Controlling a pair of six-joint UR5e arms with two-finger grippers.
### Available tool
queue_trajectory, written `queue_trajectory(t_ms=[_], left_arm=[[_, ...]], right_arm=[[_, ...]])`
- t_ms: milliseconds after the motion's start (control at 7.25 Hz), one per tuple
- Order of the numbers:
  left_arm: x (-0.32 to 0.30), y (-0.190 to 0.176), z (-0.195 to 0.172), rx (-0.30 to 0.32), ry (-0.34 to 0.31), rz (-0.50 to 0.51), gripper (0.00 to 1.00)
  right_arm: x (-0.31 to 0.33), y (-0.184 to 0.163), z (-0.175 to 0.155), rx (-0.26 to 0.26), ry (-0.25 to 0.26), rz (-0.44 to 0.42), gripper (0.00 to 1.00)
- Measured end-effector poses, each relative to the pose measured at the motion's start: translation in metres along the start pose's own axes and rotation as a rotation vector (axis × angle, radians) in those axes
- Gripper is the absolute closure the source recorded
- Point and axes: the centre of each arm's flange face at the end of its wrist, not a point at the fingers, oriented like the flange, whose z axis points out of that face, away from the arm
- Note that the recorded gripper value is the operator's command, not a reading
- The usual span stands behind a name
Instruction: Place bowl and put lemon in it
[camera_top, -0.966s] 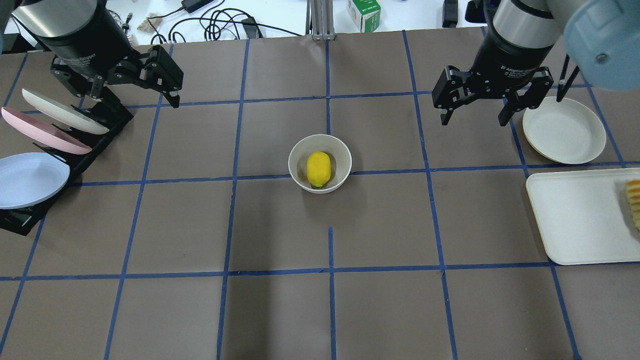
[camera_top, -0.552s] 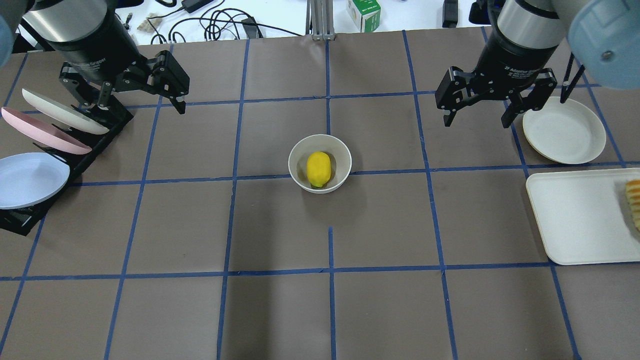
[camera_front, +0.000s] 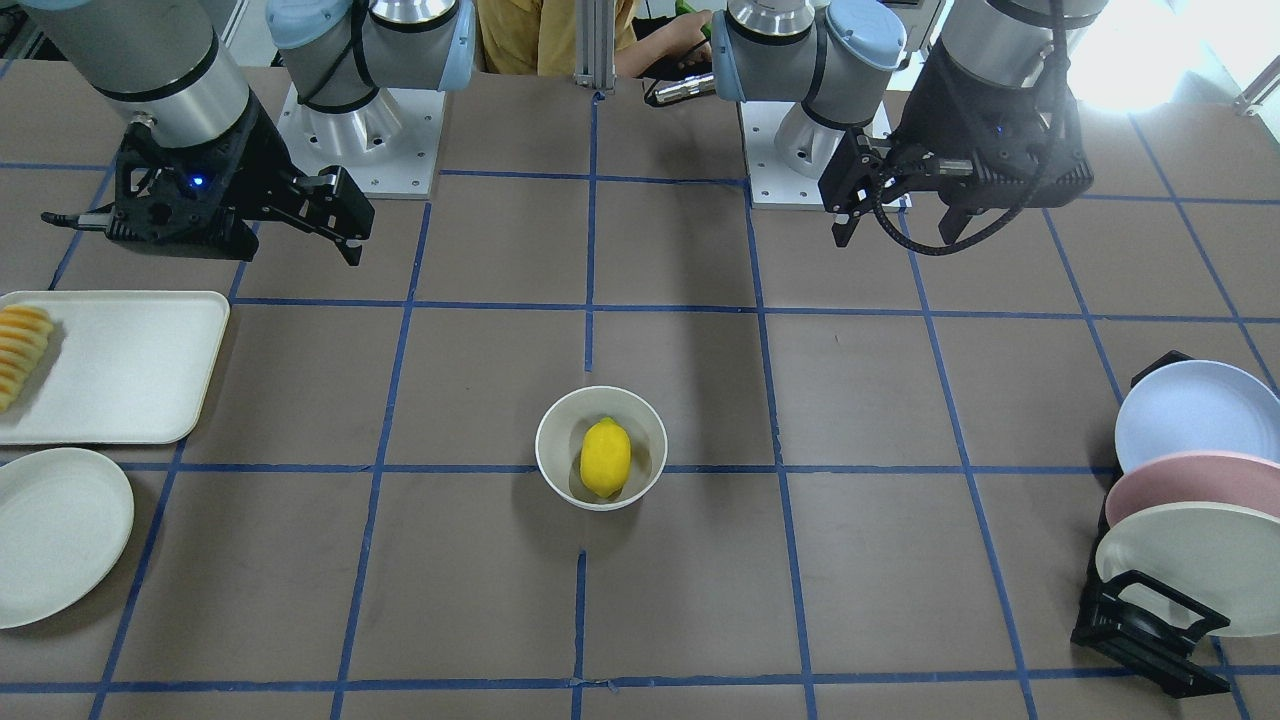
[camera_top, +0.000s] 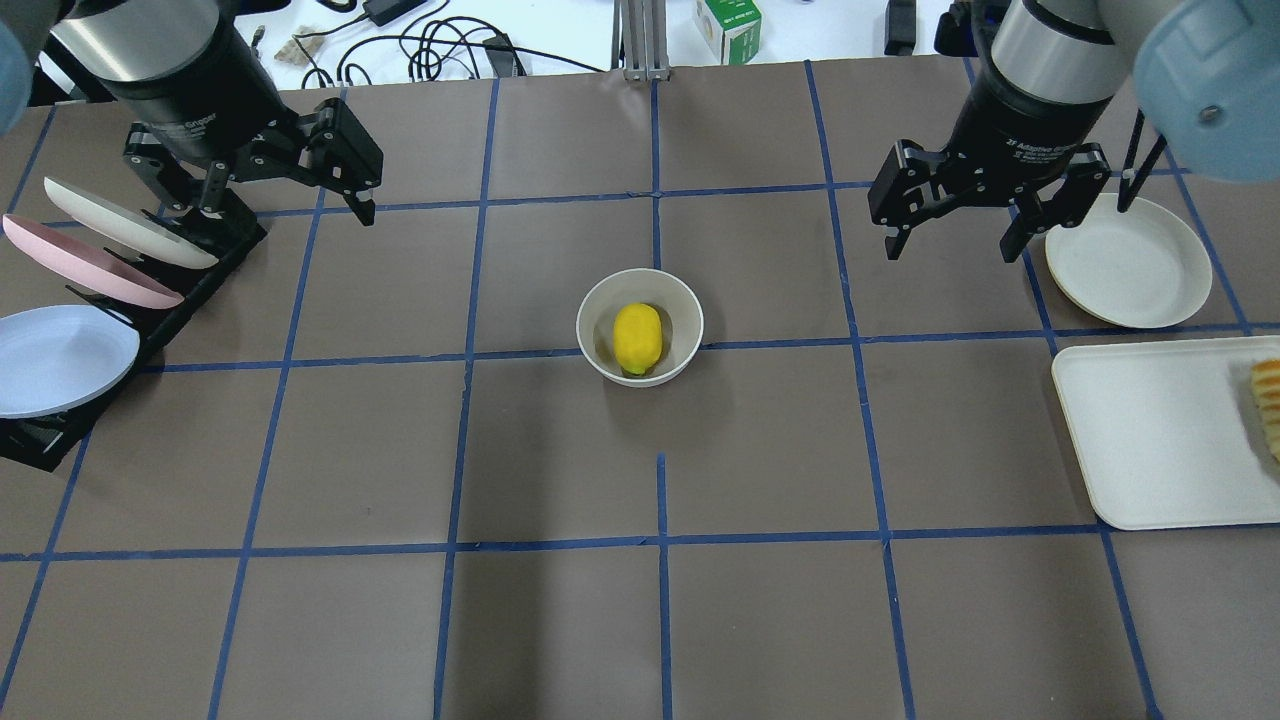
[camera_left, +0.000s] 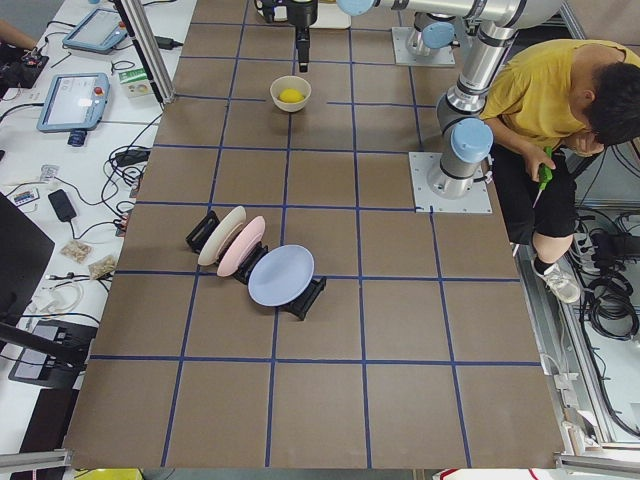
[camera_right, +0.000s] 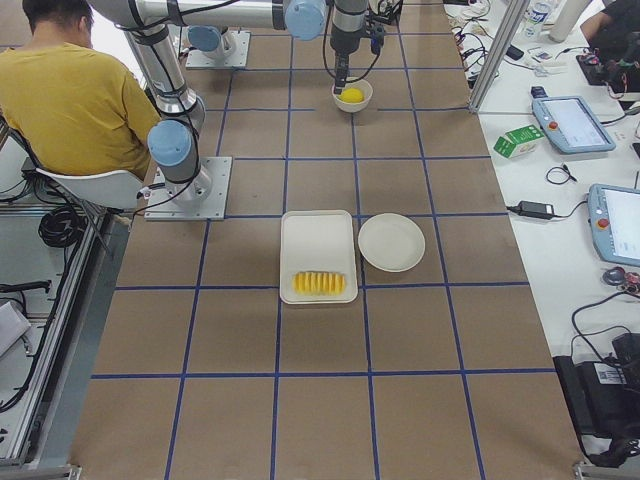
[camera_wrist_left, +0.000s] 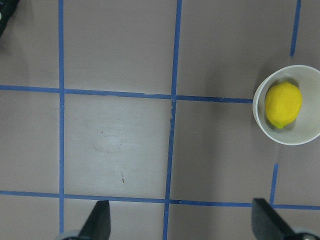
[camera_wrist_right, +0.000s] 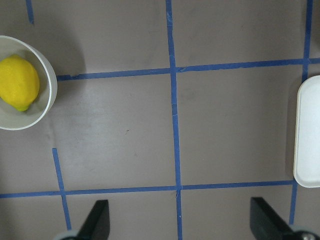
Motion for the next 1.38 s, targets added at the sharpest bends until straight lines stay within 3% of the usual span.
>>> queue_trajectory(t_ms=[1379], left_arm=[[0.0020, 0.0069, -0.0021, 0.003, 0.027, -0.001, 0.00]], right_arm=[[-0.0009, 0.0011, -0.0001, 0.009, 0.003, 0.007, 0.00]])
